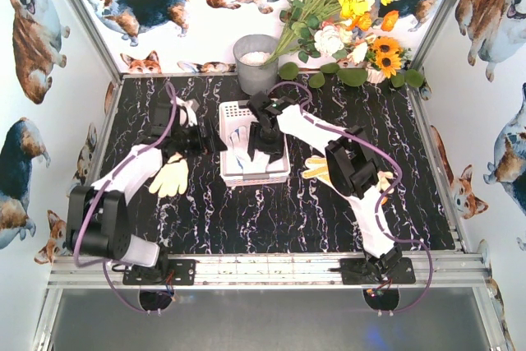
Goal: Put the gloves into the storage basket
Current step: Adjust the bin at the center of the board.
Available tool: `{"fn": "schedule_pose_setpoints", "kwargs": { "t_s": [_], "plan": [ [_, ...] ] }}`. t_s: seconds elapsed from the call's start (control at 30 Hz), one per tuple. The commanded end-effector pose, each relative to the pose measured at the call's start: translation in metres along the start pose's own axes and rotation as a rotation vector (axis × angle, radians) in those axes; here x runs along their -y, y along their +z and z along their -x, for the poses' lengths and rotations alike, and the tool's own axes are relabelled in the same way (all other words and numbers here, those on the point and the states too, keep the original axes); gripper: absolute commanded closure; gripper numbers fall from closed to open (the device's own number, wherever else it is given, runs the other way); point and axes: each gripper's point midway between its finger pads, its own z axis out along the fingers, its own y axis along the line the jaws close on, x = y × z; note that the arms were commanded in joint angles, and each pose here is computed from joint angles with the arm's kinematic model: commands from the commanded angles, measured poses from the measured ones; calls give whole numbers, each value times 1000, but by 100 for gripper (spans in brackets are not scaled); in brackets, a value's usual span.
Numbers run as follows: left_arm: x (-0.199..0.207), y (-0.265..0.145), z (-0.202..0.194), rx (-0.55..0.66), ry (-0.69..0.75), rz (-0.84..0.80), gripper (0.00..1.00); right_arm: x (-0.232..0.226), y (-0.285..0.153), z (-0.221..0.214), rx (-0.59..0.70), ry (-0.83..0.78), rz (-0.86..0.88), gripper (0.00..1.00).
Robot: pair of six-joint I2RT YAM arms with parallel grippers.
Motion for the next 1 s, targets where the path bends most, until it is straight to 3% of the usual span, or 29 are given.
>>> {"fn": "schedule_pose_setpoints", "kwargs": {
  "t_s": [0.0,0.2,0.47,0.67,0.8,0.97],
  "plan": [
    [14,-25,33,114,52,47,18,-18,-62,22,136,-111,69,39],
    [43,-31,38,158,59,47,30,-18,-82,28,202,-121,82,39],
    [83,-1,26,144,74,24,43,-7,-128,39,334,-142,119,41],
    [101,37,20,122,111,46,53,28,-154,38,409,-76,172,45],
    [100,63,27,130,101,69,65,60,-164,30,446,-44,159,48],
    [93,99,31,139,64,92,70,103,-180,14,495,-17,118,51]
  ]
}}
